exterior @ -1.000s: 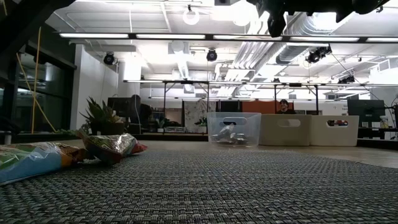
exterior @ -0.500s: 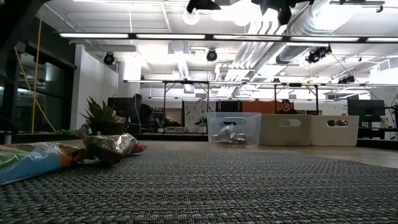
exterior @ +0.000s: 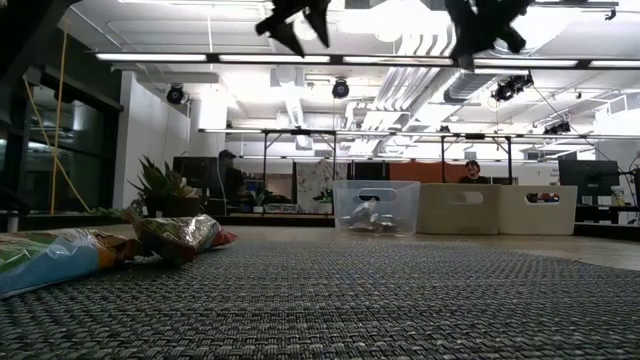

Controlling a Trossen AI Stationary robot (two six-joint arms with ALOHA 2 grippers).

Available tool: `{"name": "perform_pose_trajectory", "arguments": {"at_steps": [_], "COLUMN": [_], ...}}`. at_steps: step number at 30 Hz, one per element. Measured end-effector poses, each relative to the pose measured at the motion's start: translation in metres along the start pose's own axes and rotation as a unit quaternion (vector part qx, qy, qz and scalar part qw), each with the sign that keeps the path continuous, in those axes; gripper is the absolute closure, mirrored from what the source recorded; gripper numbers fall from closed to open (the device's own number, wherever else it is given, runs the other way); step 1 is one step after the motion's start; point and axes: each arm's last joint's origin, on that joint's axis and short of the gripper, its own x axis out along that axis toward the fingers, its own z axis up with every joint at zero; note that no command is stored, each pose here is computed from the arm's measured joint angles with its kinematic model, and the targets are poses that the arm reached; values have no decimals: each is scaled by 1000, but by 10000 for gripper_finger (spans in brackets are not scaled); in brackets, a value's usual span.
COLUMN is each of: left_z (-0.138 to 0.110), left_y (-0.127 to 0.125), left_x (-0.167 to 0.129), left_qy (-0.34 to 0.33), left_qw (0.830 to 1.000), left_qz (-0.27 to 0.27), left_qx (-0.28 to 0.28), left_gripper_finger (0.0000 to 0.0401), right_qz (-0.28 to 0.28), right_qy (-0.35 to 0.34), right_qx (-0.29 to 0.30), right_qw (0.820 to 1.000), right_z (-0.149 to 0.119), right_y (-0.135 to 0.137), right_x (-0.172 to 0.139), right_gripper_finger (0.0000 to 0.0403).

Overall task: Pick and place Granola Bars by type
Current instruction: Put the blue granola bar into the white bin

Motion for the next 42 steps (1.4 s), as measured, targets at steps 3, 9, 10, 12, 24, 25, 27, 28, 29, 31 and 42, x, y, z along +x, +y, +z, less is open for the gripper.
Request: {"name": "perform_pose_trajectory", "arguments": {"at_steps": [3, 9, 10, 12, 24, 25, 27, 28, 29, 31, 42], "left_z": [-6, -8, -9, -9, -2, -2, -3, -4, -4, -4, -8], "left_y": [4, 10, 14, 19, 83, 86, 92, 94, 94, 94, 92], "left_x": [0, -2, -3, -6, -61, -66, -75, -78, -80, -81, -84], "left_qy": [21, 32, 36, 40, 8, 5, 0, 2, 3, 3, 24], "left_qw": [999, 996, 995, 994, 989, 990, 990, 990, 990, 991, 996], "left_qz": [40, 81, 85, 95, 144, 141, 137, 138, 138, 134, 84], "left_qx": [6, 19, 21, 26, -14, -13, -13, -8, -2, 6, 30], "left_gripper_finger": [89, 89, 89, 90, 90, 90, 90, 90, 90, 90, 90], "right_qz": [-44, -103, -110, -120, -149, -153, -161, -165, -165, -163, -160], "right_qy": [59, 187, 205, 237, 355, 360, 371, 378, 385, 391, 391], "right_qx": [34, 48, 50, 52, 103, 110, 123, 128, 133, 139, 162], "right_qw": [997, 976, 971, 963, 917, 913, 906, 902, 898, 895, 892], "right_z": [-10, -36, -39, -47, -104, -111, -125, -132, -139, -151, -170], "right_y": [-12, -32, -34, -39, -50, -50, -52, -53, -54, -55, -56], "right_x": [17, 53, 58, 67, 106, 107, 106, 105, 104, 103, 103], "right_gripper_finger": [359, 359, 359, 359, 361, 363, 366, 368, 369, 371, 348]}}
